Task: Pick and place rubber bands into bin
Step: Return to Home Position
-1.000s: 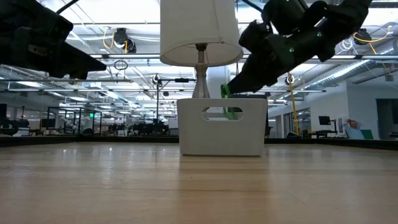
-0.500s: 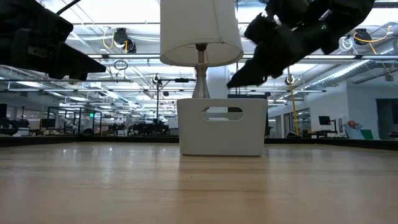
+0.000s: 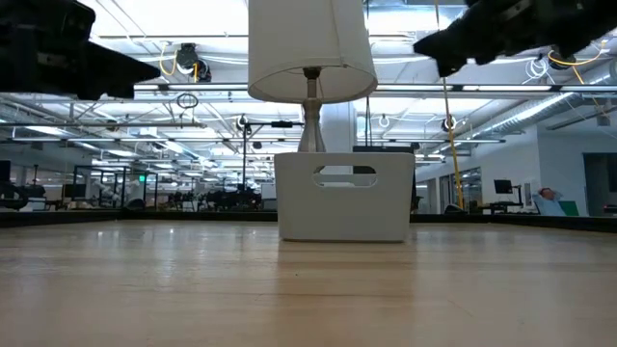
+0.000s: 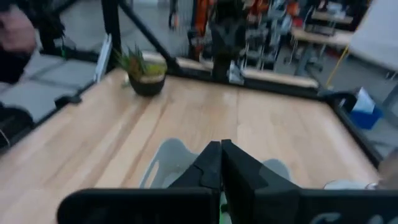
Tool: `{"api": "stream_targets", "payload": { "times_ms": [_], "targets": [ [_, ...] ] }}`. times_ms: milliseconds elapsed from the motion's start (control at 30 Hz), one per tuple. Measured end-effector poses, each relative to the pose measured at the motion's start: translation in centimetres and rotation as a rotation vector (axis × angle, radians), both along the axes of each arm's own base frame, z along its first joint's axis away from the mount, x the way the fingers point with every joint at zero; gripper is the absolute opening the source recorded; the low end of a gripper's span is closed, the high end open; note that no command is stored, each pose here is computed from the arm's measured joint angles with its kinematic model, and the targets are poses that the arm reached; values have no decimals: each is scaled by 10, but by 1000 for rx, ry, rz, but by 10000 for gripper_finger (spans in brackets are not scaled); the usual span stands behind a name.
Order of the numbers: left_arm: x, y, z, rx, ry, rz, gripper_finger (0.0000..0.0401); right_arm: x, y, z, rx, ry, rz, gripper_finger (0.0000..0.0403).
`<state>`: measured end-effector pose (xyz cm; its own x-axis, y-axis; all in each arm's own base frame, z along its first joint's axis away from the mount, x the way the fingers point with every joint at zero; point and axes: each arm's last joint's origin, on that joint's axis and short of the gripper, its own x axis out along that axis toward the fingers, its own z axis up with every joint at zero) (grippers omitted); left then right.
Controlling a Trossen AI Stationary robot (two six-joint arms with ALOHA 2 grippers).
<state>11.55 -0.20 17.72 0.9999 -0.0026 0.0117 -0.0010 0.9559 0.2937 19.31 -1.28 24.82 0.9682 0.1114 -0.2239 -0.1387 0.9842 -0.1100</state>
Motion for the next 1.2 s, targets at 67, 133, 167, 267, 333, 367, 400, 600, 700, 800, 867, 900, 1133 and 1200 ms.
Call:
{"api": "stream_targets", "payload": {
  "times_ms": [67, 133, 167, 267, 333, 367, 400, 600, 700, 800, 867, 900, 1133, 1200],
  "targets": [
    [-1, 1, 2, -7, -17, -4, 3, -13, -1, -1, 18, -52, -12, 2],
    [-2, 1, 1, -12, -13, -18, 2, -23, -2, -4, 41, -92, -26, 1],
    [-3, 1, 1, -17, -7, -18, 2, -26, -1, -7, 51, -99, -28, 1],
    [-4, 1, 0, -30, -3, -21, 2, -37, 1, -19, 81, -102, -27, 1],
    [-5, 1, -1, -38, 5, -19, 2, -44, 3, -29, 100, -128, -25, 1],
    [-6, 1, -1, -45, 9, -13, 1, -47, 3, -33, 112, -152, -26, 1],
    [-6, 1, -1, -52, 7, -12, 1, -50, 3, -38, 120, -183, -26, 1],
    [-8, 1, -6, -52, 56, -12, 1, -60, 4, -61, 127, -267, -23, 0],
    [-8, 0, -8, -59, 76, -35, 1, -62, 5, -69, 129, -249, -24, 0],
    [-8, 0, -8, -72, 76, -55, 1, -65, 5, -70, 120, -286, -20, 0],
    [-8, 0, -8, -72, 75, -56, 1, -67, 5, -65, 115, -342, -16, 0],
    [-8, 0, -8, -72, 73, -56, 0, -67, 5, -64, 115, -351, -15, 0],
    [-8, 0, -5, -72, 49, -58, 0, -69, 5, -66, 112, -337, -16, 0],
    [-8, 0, -5, -72, 46, -59, 0, -70, 5, -66, 109, -339, -16, 0]
  ]
}}
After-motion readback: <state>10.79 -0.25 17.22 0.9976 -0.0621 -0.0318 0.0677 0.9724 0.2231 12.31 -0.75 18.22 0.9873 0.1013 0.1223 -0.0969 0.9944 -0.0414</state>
